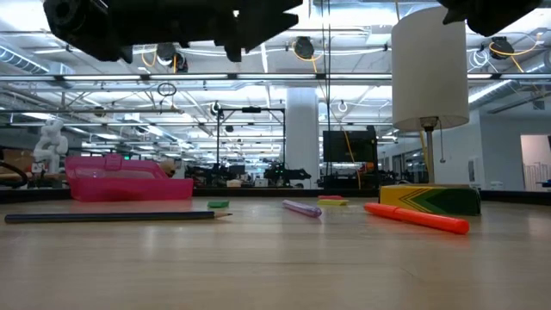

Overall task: Pack school essentials
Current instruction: Put the yellow pencil into the pink supply box

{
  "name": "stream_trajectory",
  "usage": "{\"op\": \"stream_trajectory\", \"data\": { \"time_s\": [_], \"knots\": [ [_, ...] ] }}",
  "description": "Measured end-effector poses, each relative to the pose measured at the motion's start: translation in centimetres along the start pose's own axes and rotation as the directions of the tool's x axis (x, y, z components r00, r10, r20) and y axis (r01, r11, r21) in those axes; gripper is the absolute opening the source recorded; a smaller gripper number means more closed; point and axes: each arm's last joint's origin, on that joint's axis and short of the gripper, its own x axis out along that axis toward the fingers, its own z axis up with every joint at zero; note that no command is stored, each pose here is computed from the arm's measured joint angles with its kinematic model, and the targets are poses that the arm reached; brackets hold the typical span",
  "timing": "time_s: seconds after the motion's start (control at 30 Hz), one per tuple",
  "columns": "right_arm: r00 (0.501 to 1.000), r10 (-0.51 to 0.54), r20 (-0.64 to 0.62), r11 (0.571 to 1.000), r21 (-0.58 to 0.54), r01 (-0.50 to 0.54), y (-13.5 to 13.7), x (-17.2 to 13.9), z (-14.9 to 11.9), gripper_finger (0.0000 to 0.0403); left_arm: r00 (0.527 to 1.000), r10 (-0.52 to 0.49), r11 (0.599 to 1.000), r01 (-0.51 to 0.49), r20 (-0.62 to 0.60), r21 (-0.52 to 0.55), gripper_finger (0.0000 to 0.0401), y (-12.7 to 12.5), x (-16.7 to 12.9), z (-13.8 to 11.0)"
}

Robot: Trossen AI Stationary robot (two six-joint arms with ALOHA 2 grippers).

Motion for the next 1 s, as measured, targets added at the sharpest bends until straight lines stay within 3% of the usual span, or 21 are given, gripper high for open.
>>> {"op": "stream_trajectory", "data": {
  "time_s": [0.17,0.33,0.73,0.87,1.0],
  "knots": [
    [1.0,0.002,0.0,1.0,0.003,-0.002,0.0,0.0,0.0,0.0025,0.996,0.009,1.0,-0.009,0.085,0.004,0.0213,-0.4,0.1,0.2],
    [1.0,0.01,0.002,1.0,0.004,-0.01,0.3,0.1,0.0,0.0025,0.995,0.033,0.999,-0.035,0.097,0.018,0.0201,-0.7,0.0,0.4],
    [1.0,0.01,0.002,1.0,0.002,-0.01,0.3,0.1,0.0,0.0025,0.995,0.041,0.999,-0.043,0.094,0.017,0.0018,-0.7,0.0,0.4],
    [1.0,0.01,-0.002,1.0,0.006,-0.01,0.3,0.1,0.0,0.0028,0.995,0.041,0.999,-0.041,0.094,0.001,0.0032,-0.7,-0.2,0.9],
    [0.999,0.013,-0.047,1.0,0.022,-0.012,0.4,0.1,-0.4,0.0063,0.996,0.038,0.999,-0.037,0.083,-0.014,0.0046,-0.4,-0.6,2.2]
  ]
}}
